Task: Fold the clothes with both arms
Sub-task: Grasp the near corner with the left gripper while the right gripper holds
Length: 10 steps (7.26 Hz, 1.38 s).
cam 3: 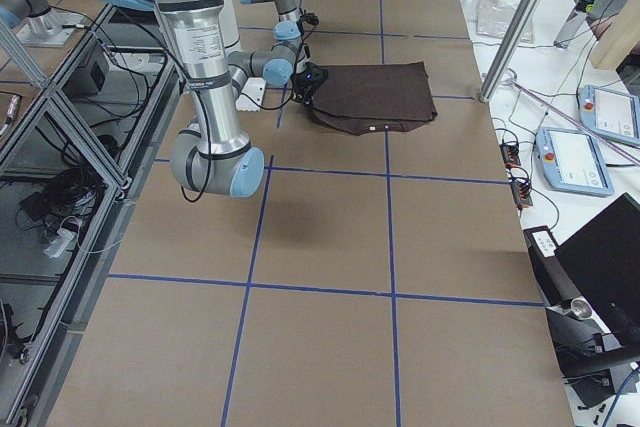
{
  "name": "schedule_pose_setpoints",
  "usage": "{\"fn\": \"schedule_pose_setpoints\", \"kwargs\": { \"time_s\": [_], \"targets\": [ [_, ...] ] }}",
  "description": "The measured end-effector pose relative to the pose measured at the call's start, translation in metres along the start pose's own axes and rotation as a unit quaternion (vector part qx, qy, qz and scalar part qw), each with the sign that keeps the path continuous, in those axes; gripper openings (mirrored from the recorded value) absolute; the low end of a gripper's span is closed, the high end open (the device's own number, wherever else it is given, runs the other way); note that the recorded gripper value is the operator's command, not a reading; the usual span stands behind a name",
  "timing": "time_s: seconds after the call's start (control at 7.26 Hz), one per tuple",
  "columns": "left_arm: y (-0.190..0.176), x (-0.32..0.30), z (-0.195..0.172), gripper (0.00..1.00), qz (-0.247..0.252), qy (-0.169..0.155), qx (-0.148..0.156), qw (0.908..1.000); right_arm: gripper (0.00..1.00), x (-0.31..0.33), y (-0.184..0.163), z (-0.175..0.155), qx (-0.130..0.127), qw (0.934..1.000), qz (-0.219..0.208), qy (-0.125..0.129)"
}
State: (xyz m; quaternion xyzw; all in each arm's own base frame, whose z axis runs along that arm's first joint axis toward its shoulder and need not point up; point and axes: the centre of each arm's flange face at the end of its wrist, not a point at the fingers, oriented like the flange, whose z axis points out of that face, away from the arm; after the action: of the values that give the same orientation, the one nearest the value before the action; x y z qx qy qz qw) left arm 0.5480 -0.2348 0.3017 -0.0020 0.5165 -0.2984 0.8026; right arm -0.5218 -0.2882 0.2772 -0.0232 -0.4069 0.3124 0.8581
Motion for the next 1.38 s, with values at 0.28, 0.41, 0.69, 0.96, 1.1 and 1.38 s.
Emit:
{"fn": "schedule_pose_setpoints", "kwargs": {
  "time_s": [0.28, 0.41, 0.69, 0.96, 1.1, 1.38],
  "targets": [
    [0.001, -0.001, 0.003, 0.59, 0.003, -0.002, 0.001, 1.0, 0.0, 0.0, 0.0, 0.0, 0.0, 1.0, 0.0, 0.0],
    [0.0, -0.002, 0.006, 0.56, 0.005, -0.004, 0.003, 1.0, 0.0, 0.0, 0.0, 0.0, 0.0, 1.0, 0.0, 0.0],
    [-0.003, -0.001, 0.008, 0.02, 0.007, -0.005, 0.006, 0.9999, 0.0, 0.0, 0.0, 0.0, 0.0, 1.0, 0.0, 0.0],
    [-0.003, 0.001, 0.007, 0.0, 0.006, -0.003, 0.006, 1.0, 0.0, 0.0, -0.001, -0.001, 0.0, 1.0, 0.001, -0.001],
    [-0.005, 0.002, 0.007, 0.0, 0.005, -0.002, 0.007, 1.0, 0.0, 0.0, -0.002, 0.0, 0.001, 1.0, 0.001, 0.0],
    [-0.018, 0.01, 0.002, 0.0, 0.0, 0.006, 0.015, 0.9999, 0.0, 0.003, -0.003, 0.001, 0.002, 1.0, 0.001, 0.002]
  ]
}}
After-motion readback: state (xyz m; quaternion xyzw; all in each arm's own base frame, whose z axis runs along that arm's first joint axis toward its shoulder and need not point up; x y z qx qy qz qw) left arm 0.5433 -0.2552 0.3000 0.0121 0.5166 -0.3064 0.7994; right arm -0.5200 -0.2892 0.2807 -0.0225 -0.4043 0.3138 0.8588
